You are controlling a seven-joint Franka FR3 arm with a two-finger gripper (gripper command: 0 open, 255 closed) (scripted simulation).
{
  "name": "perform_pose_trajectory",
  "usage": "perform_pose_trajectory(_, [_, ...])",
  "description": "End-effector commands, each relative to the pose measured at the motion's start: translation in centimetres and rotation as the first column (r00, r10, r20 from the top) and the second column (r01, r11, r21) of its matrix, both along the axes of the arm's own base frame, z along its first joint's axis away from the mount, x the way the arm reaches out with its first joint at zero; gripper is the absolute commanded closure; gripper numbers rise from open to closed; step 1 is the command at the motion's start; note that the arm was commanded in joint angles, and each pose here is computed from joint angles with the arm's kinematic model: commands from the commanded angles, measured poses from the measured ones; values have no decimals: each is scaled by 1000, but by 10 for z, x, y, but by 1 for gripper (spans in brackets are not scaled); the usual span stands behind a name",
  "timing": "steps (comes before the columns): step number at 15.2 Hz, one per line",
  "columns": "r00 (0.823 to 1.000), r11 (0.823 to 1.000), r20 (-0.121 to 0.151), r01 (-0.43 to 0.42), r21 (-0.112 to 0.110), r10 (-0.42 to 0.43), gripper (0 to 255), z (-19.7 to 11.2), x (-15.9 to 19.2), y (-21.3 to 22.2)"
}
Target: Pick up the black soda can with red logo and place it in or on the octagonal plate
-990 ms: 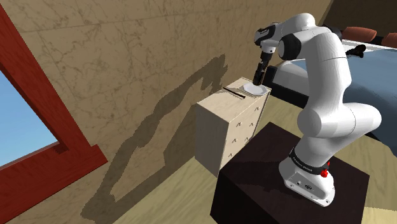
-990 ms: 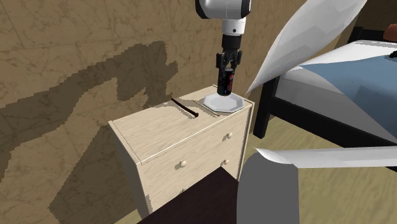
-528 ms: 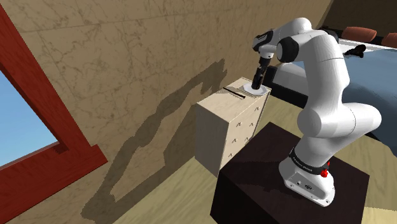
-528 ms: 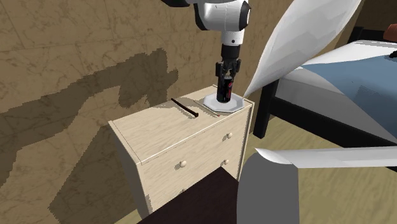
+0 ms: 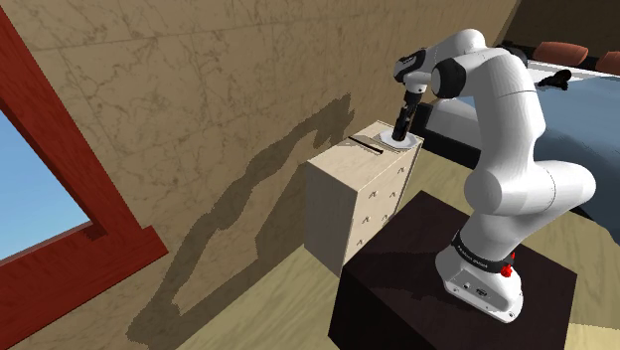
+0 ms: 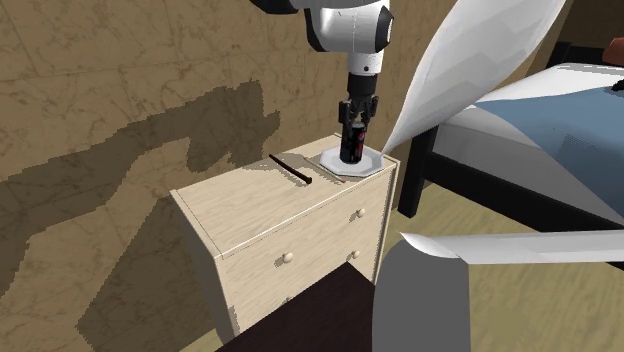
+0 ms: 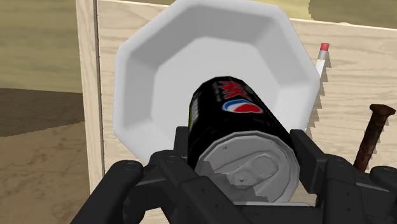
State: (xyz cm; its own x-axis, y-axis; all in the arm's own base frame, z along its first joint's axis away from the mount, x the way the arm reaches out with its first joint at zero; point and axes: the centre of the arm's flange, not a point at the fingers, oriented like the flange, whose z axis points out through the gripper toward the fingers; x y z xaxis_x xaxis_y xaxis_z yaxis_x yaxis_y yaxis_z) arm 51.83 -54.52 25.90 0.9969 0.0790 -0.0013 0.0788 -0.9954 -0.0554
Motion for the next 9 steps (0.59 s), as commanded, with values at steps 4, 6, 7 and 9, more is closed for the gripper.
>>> perform_pose_trajectory(4, [1000,1000,0,0,0,0,0,0,0,0])
perform_pose_trajectory(6, [1000,1000,0,0,0,0,0,0,0,0])
perform_pose_trajectory(7, [1000,1000,0,0,0,0,0,0,0,0])
perform_pose_trajectory(9, [1000,1000,0,0,0,0,0,27,0,-1])
